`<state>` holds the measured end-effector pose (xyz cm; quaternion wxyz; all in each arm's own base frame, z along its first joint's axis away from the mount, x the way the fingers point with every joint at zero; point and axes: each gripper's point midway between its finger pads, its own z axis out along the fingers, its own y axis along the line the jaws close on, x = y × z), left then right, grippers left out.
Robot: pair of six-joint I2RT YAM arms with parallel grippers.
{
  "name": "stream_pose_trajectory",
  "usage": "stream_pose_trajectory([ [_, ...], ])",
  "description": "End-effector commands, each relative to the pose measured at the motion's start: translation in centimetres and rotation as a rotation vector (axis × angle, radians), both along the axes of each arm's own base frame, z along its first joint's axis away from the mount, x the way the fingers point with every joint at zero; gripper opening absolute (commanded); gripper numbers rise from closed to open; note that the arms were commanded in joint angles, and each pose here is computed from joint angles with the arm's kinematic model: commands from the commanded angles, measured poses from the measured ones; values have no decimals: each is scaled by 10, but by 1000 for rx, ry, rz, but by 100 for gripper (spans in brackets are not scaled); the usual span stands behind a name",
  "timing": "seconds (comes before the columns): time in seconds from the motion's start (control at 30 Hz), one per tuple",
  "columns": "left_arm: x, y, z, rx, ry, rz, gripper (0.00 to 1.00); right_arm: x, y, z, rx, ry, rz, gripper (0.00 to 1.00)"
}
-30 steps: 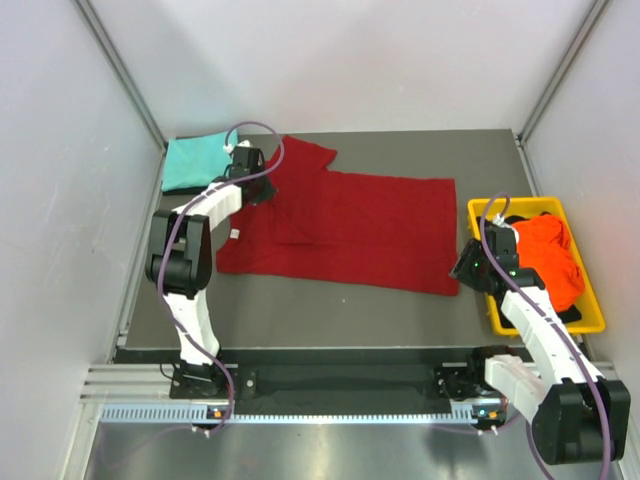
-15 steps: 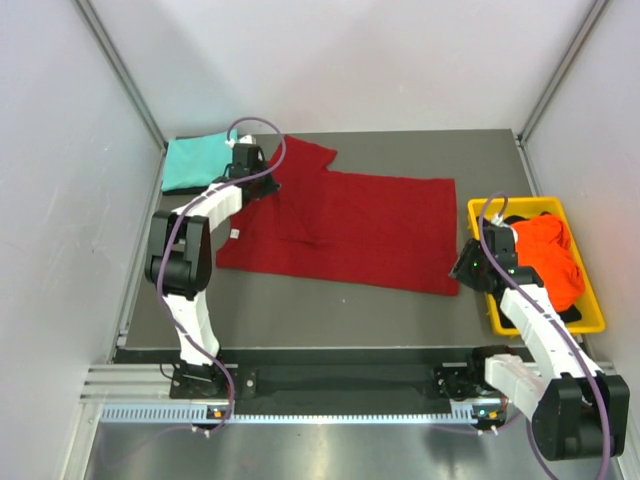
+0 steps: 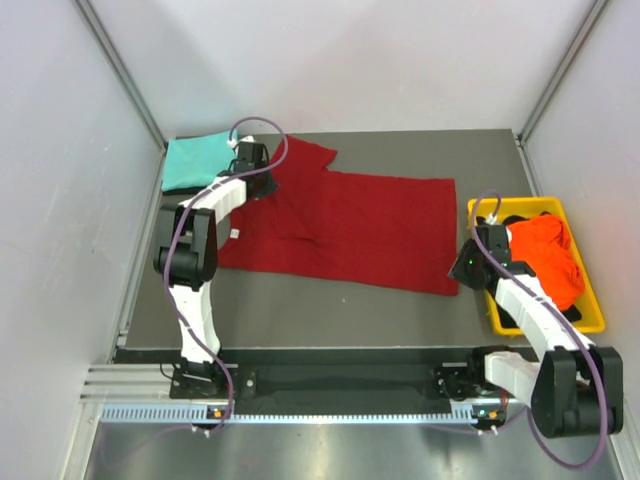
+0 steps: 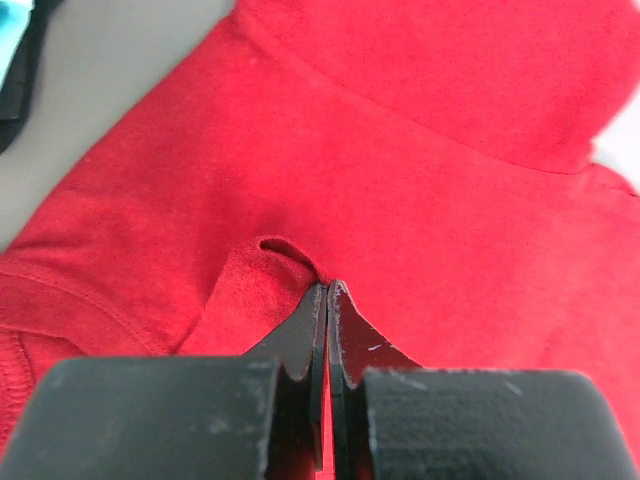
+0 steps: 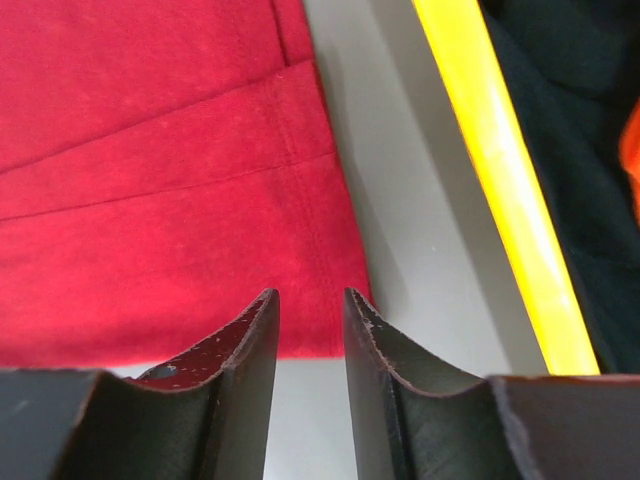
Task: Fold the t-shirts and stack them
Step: Fold the tshirt
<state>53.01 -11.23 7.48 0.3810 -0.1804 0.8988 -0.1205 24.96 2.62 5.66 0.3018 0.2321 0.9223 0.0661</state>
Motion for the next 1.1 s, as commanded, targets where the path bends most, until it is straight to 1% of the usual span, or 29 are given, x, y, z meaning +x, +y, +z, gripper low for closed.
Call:
stream_pose_trajectory([
  [0.0,6,9,7,50,-10,28,2,10,-2,-7,-1,-14,-16,32],
  [0.03,5,9,9,52,-8,23,6,8,-2,-11,-1,1,-17,31],
  [0.07,5,9,10,60,-5,10,13,8,-2,-12,0,4,-20,31],
  [0.1,5,5,12,52,-5,-11,26,7,-3,-13,-3,9,-24,31],
  [0.13,3,4,17,52,9,-29,33,7,-3,-12,-6,9,-26,31],
  [0.2,1,1,27,74,18,-75,39,7,-5,-9,-11,1,-33,31],
  [0.23,2,1,39,85,11,-84,42,9,-4,-5,-10,-11,-30,31],
  [0.27,-6,3,41,115,35,-101,42,8,-4,-4,-6,-10,-29,31],
  [0.3,-11,6,56,129,21,-99,42,10,-2,1,-2,-22,-21,31],
  [0.33,-19,10,56,157,37,-85,41,11,0,4,9,-32,-15,30],
  [0.37,-33,12,54,168,72,-87,41,12,4,6,20,-38,-10,30],
  [0.4,-44,12,67,161,57,-86,40,13,6,7,30,-42,-5,29],
  [0.43,-65,15,48,158,115,-91,40,13,11,9,47,-48,7,28],
  [0.47,-75,15,45,138,125,-85,37,15,14,10,60,-57,11,28],
  [0.5,-85,15,54,121,106,-81,37,16,16,10,68,-59,13,27],
  [0.53,-107,17,32,118,158,-85,36,16,18,7,70,-51,19,27],
  [0.57,-115,15,29,87,165,-81,35,17,20,6,70,-49,22,27],
  [0.6,-121,16,33,76,145,-73,34,18,22,5,70,-45,30,27],
  [0.63,-137,21,17,85,189,-54,33,17,22,-2,63,-22,35,27],
  [0.67,-142,26,16,88,191,-18,33,17,22,-3,57,-10,35,26],
  [0.7,-154,31,6,100,230,0,33,13,19,-12,44,34,27,26],
  [0.77,-163,38,0,119,251,36,33,12,18,-18,31,61,28,25],
  [0.87,-173,55,-12,189,271,85,33,7,16,-31,21,98,26,23],
  [0.9,-177,66,-18,241,277,116,29,5,15,-36,15,116,26,17],
  [0.93,-180,74,-22,279,286,134,27,4,11,-39,-3,123,17,14],
  [1.0,-188,89,-34,355,336,179,26,-2,5,-46,-33,156,2,9],
  [1.07,-194,96,-43,390,370,198,25,-6,1,-51,-52,175,-9,8],
])
